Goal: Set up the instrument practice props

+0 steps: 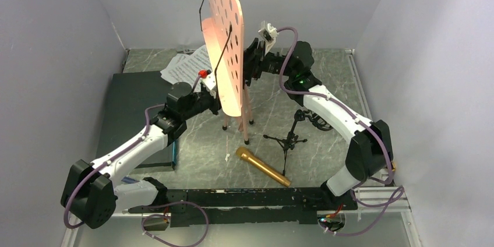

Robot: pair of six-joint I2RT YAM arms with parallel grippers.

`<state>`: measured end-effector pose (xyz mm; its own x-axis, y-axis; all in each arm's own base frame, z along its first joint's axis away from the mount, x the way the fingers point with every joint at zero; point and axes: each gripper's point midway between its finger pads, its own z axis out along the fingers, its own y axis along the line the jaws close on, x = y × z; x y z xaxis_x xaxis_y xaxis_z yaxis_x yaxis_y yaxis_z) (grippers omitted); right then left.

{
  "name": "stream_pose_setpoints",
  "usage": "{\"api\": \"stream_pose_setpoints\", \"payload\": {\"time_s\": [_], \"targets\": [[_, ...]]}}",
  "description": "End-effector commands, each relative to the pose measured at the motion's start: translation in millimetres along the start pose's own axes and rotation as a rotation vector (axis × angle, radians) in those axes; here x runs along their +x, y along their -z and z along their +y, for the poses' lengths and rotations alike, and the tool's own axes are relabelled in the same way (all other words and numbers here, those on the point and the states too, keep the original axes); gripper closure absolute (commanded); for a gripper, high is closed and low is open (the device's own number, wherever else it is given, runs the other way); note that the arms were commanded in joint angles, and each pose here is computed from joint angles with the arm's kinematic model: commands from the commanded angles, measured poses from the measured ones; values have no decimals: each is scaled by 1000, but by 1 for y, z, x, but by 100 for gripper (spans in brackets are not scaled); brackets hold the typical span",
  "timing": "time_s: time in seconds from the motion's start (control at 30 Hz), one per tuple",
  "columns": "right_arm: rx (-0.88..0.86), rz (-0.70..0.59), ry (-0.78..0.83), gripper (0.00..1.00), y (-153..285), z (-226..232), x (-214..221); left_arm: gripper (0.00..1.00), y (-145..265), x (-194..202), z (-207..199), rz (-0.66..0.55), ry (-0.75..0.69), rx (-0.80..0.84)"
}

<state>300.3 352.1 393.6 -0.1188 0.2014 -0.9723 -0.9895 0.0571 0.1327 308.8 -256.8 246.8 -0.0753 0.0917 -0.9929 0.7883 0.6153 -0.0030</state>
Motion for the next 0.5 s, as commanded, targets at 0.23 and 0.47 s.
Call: {"api": "stream_pose_setpoints", "payload": {"time_s": [0.23, 0.47], "targets": [[-77, -349, 379, 100, 3, 59, -151, 97, 12, 25, 36, 73, -31, -195], [-74, -369, 406, 100, 5, 64, -161, 97, 18, 28, 43, 87, -31, -247]]}}
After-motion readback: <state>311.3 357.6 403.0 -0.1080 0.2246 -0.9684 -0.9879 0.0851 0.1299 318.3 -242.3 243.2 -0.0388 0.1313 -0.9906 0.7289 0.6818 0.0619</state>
